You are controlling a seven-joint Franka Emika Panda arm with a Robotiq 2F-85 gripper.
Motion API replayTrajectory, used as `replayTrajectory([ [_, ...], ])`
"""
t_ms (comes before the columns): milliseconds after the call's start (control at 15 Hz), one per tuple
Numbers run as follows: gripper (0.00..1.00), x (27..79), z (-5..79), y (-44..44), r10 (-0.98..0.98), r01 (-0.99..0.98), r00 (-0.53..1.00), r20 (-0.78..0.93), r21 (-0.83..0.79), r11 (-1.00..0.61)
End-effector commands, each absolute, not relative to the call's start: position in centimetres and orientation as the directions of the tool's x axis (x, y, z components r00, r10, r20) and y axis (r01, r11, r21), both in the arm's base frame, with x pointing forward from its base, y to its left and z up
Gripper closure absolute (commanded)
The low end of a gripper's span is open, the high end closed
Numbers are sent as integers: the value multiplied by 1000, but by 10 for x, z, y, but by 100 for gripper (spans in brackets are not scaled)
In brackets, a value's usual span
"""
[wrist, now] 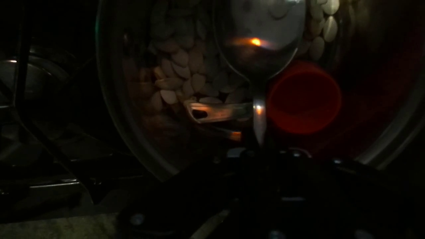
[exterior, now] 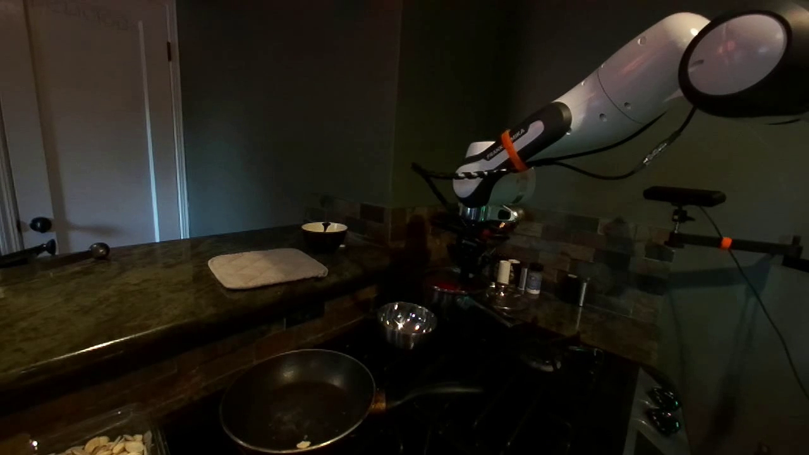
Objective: Remove the silver ladle from the pot and put it on the right side of the counter.
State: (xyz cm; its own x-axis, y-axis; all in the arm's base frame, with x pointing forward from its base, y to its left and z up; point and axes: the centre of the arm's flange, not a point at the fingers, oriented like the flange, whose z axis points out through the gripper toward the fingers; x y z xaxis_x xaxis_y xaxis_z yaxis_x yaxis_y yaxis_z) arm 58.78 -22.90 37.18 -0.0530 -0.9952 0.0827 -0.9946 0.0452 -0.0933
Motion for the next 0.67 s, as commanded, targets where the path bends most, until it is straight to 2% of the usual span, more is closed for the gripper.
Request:
replayTrajectory([
  [0,97,585,380,-221,-996,-996,-24,80,-85,17],
  [600,97,575,439,-206,-995,-999,-8,102,-48,3],
])
